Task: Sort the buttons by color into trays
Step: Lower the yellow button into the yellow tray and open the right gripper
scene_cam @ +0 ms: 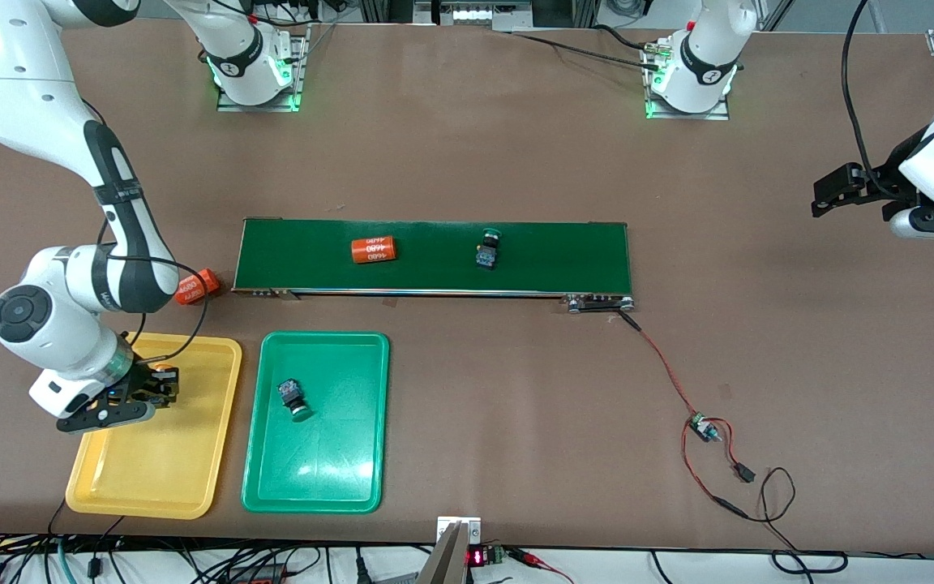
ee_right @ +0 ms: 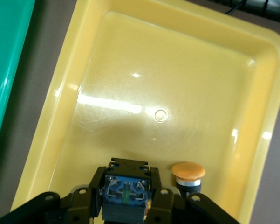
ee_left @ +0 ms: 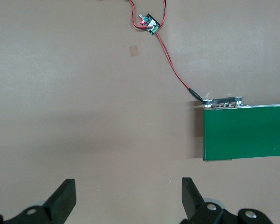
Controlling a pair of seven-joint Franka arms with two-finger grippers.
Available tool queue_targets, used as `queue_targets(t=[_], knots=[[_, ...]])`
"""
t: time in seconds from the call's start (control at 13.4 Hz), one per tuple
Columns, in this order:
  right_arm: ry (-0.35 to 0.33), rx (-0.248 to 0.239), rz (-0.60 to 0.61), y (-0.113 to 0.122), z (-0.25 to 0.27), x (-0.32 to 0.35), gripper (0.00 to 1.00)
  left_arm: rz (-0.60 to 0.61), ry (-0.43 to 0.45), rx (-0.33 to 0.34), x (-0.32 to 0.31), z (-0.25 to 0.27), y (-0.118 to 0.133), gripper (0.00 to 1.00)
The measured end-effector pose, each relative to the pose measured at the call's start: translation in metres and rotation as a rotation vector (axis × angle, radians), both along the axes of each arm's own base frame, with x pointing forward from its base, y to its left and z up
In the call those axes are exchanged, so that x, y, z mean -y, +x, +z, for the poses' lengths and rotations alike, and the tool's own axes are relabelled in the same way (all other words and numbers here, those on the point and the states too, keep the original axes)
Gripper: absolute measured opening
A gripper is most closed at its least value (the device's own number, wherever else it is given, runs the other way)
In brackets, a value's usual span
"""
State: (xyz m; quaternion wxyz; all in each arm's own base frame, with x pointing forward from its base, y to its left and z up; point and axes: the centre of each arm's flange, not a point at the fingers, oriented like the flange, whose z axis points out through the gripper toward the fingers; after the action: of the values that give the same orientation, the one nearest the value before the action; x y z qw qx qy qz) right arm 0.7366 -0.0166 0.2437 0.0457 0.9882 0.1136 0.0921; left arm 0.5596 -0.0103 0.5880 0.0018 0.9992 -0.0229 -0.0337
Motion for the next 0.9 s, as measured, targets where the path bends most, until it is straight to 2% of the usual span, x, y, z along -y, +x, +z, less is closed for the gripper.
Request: queue_targets(t=[0.3,0.37,0.52,0.9], knots=[[0.014,0.0,0.003,-0.001,-0.038,-0.003,0.41,0.0,0.0,-0.001,0.0,0.0,0.0,1.0],[0.015,-0.003,0.003,-0.002,-0.044,-0.004,0.47,0.0,0.0,-0.001,0.0,0.0,0.0,1.0],[0.017,-0.004,0.004,-0.002,-0.048,-0.004,0.67,0.001,0.0,-0.002,-0.001,0.0,0.0,1.0],[0.029,0.001,-0.011,0.001,-0.041,-0.01,0.76,0.005,0.0,-0.002,-0.003,0.0,0.0,1.0]])
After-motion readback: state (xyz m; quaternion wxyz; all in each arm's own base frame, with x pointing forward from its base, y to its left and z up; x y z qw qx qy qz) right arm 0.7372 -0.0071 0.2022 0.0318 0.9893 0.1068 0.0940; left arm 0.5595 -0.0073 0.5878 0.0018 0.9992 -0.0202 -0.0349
